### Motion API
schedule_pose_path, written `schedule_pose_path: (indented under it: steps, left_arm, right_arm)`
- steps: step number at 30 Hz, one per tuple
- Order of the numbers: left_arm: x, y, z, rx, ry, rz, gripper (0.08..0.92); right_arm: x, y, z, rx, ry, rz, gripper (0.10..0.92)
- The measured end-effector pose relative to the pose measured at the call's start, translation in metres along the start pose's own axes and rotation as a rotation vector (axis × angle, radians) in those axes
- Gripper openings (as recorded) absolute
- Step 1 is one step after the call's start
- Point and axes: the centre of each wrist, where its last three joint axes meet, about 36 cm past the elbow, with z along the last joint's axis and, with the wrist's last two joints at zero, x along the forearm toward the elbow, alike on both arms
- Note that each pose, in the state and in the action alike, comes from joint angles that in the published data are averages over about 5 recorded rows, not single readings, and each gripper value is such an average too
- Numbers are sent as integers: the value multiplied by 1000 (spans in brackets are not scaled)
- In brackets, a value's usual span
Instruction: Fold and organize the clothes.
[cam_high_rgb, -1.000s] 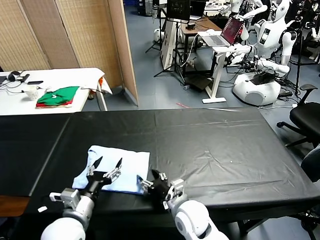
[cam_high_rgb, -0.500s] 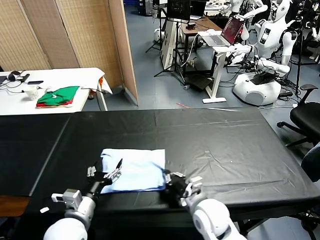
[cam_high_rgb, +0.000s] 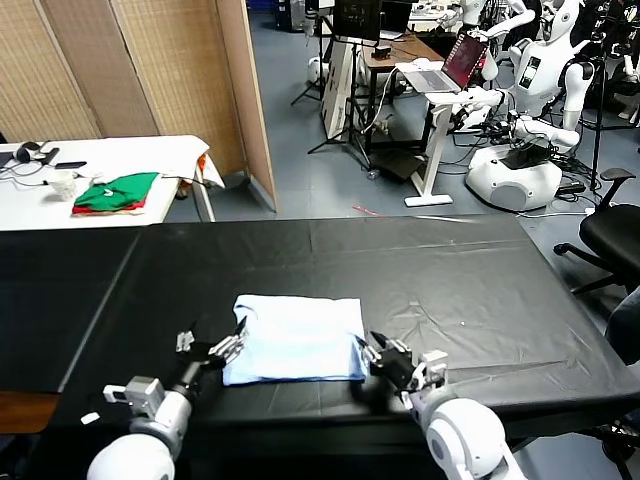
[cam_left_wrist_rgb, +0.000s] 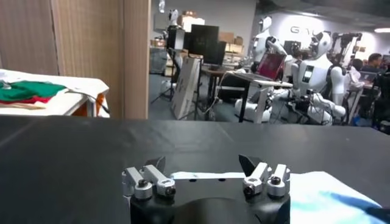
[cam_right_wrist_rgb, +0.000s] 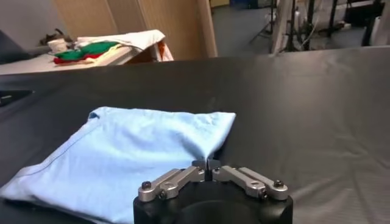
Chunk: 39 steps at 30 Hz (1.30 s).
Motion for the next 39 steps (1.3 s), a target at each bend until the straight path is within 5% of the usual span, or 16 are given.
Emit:
schedule_pose_path:
  steps: [6,9,27,39]
  left_arm:
    - [8,0,1,18,4,-3,907]
    - [12,1,2,19,11,-19,907]
    - [45,10,12,-3,89,-71,907]
    - [59,3,20,-22,126,-81,907]
  right_arm:
    - [24,-5,0,0,-65,43,836]
    - [38,-9,3,7,-108,81,897]
    - [109,-10,58,159,-322,313,907]
    - [145,13,86,145,-351,396,907]
